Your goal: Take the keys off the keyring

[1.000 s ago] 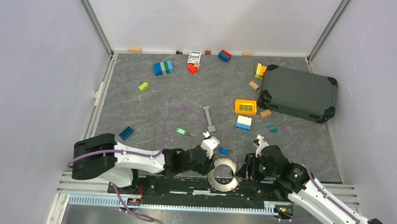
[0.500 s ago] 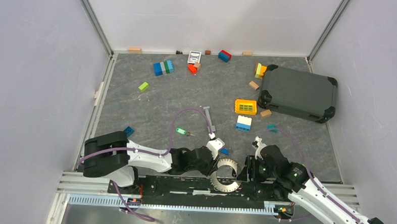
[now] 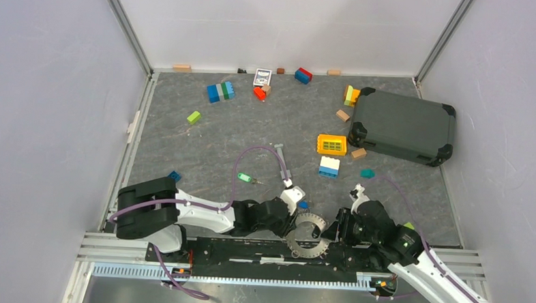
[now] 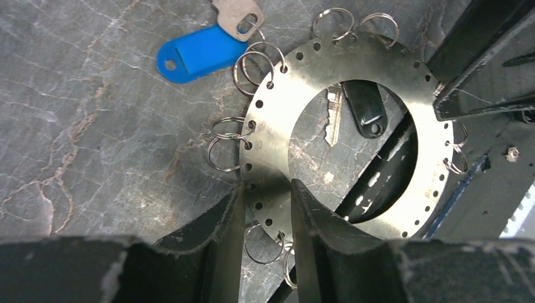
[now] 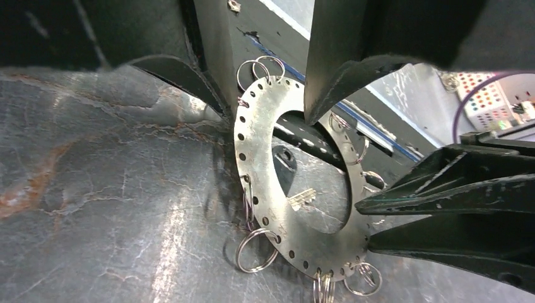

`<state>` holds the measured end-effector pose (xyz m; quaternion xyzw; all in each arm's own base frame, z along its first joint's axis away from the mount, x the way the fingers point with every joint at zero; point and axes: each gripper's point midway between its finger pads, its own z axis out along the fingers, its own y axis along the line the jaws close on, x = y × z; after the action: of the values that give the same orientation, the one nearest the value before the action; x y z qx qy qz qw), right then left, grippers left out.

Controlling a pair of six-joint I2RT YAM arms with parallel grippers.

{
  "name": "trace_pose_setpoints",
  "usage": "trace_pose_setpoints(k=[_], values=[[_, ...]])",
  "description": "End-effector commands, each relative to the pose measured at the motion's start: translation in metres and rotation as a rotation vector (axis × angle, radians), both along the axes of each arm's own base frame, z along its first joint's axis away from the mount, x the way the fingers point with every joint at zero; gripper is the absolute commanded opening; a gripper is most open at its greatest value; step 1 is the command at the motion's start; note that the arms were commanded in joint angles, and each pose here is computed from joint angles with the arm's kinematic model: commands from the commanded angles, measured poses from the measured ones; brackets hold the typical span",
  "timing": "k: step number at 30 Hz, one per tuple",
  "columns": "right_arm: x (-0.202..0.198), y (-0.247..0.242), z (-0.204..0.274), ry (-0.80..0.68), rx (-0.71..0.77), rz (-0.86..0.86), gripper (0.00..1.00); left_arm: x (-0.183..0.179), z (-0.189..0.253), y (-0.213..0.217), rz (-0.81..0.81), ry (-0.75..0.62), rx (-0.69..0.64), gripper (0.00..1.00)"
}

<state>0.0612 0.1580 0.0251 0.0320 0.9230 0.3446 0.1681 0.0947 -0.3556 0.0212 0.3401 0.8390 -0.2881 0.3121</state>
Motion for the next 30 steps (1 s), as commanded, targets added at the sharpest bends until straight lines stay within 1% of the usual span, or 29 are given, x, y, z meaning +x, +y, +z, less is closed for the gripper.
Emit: trace_pose_setpoints(k=[1,5,13,24,30], values=[[0.002,0.022,-0.03,0.056,0.144,-0.038,0.44,-0.033,-0.016,-0.005,-0.087,0.121,0.016,0.38],[0.009,0.025,-0.018,0.015,0.171,-0.045,0.36,-0.033,-0.016,-0.005,-0.085,0.121,0.015,0.38],[0.008,0.033,-0.009,0.003,0.22,-0.018,0.22,-0.033,-0.017,-0.004,-0.081,0.121,0.015,0.38],[0.027,0.043,0.013,-0.075,0.326,-0.074,0.21,-0.033,-0.017,-0.005,-0.081,0.121,0.008,0.38],[0.036,0.044,0.017,-0.105,0.344,-0.108,0.22,-0.034,-0.018,-0.005,-0.081,0.121,0.005,0.38]])
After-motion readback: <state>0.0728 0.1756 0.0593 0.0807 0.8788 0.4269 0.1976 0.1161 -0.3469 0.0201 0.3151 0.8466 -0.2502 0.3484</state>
